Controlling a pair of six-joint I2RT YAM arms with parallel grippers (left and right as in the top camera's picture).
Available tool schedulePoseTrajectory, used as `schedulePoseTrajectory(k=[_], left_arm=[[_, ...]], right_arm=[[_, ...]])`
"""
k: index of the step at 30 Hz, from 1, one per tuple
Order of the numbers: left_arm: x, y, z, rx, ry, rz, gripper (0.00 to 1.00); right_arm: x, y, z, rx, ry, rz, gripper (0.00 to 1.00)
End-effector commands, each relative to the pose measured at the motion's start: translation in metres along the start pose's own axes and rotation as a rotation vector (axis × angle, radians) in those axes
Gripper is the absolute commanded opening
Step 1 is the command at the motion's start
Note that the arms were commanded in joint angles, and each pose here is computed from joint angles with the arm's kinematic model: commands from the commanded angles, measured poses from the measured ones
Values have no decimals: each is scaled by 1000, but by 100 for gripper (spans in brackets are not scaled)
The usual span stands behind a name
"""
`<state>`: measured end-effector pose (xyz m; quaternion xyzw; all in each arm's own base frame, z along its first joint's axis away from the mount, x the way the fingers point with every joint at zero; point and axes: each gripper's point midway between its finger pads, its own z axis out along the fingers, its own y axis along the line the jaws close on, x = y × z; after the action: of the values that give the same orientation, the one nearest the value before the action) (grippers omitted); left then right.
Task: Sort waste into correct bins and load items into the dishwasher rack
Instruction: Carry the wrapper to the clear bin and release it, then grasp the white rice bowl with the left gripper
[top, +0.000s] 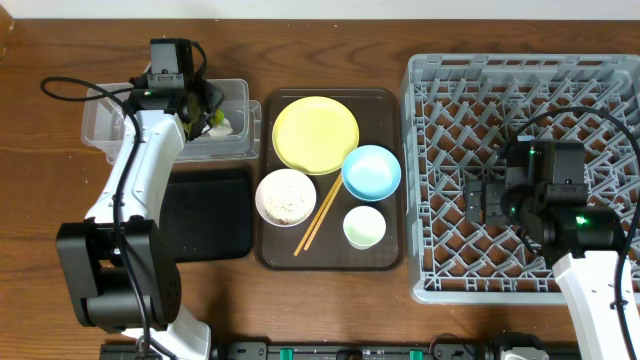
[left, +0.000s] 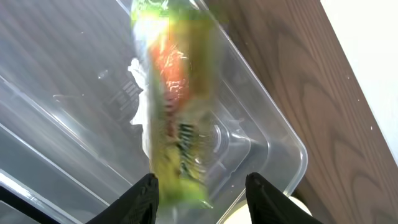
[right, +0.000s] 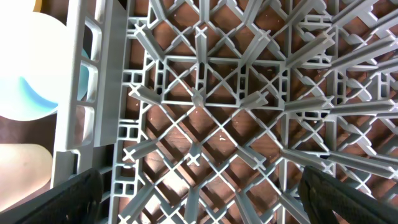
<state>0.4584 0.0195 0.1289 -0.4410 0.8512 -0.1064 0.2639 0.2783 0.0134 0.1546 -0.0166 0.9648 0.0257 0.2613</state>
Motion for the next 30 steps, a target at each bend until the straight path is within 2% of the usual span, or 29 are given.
schedulePoseTrajectory(k=[1,3,7,10,18,23,30], left_arm=[[-6,-10,-21,40,-33,93,49],[-8,-14,-33,59,-49,154,52],[1,-18,-62,78,-49,248,52],[24,-23,-78,80,-16,413,52],[135,-19,-83,35,218,835,53],[193,-13,-75,27,311,966,53],[249,2,-49,-45,428,1076,54]], right_arm=[[-7,2,-5,-7,-20,12,99],[-7,2,-5,-7,-20,12,99],[-7,2,-5,-7,-20,12,99],[-7,2,-5,-7,-20,12,99],[-7,2,-5,-7,-20,13,99],[-7,2,-5,-7,-20,13,99],[-7,2,-5,-7,-20,13,99]])
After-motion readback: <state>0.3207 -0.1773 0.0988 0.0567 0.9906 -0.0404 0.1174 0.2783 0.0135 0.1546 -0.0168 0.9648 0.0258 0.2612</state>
